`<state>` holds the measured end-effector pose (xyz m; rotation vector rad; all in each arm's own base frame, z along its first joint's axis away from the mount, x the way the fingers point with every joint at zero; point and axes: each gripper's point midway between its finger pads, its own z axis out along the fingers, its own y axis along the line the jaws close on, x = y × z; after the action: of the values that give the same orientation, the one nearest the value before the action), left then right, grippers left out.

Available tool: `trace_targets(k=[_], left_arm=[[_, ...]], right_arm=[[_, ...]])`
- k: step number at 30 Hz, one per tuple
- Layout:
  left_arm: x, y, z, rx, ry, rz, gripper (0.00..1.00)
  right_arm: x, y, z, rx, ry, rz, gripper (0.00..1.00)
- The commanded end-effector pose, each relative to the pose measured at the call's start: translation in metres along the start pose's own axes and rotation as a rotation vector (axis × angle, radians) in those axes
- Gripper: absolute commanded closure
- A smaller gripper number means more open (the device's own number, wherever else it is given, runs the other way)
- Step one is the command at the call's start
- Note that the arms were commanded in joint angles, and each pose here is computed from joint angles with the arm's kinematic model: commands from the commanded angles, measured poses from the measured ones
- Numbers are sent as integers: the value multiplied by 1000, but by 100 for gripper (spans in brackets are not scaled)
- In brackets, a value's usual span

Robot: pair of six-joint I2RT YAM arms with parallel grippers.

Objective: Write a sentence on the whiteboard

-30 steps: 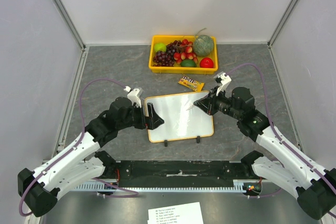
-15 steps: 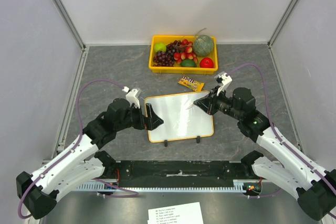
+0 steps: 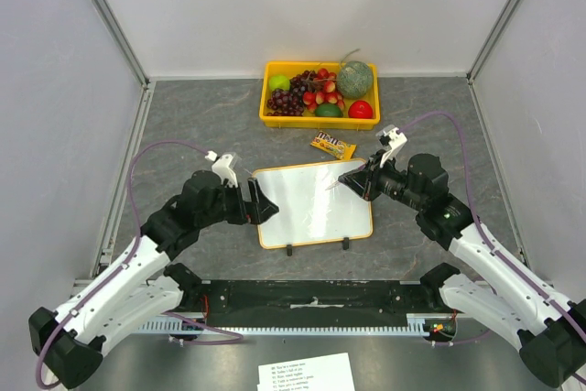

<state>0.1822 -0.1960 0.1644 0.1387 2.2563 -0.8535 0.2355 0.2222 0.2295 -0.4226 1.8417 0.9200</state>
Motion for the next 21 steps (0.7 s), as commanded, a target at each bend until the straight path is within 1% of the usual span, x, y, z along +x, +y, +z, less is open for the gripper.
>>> trace_targets(k=[1, 5, 9, 13, 16, 17, 18, 21], left_arm=[[-6, 11, -3, -11, -18, 2, 1], [-8, 28, 1, -12, -14, -55, 1], [-13, 29, 9, 88, -15, -108, 2], [-16, 36, 20, 151, -25, -144, 5], [-21, 39, 28, 199, -57, -145, 7], [-16, 42, 31, 204, -49, -159, 7], [-22, 40, 33, 231, -79, -146, 8], [-23, 37, 36, 281, -113, -146, 11]], right_arm=[[-12, 4, -2, -15, -51, -30, 100], [-11, 5, -2, -20, -47, -30, 100], [-13, 5, -2, -21, -50, -32, 100], [-15, 6, -4, -17, -62, -37, 100], [-17, 8, -4, -24, -68, -32, 100], [-18, 8, -4, -26, -68, -31, 100], [-19, 10, -4, -35, -73, -29, 100], [-21, 11, -3, -48, -100, -12, 100]])
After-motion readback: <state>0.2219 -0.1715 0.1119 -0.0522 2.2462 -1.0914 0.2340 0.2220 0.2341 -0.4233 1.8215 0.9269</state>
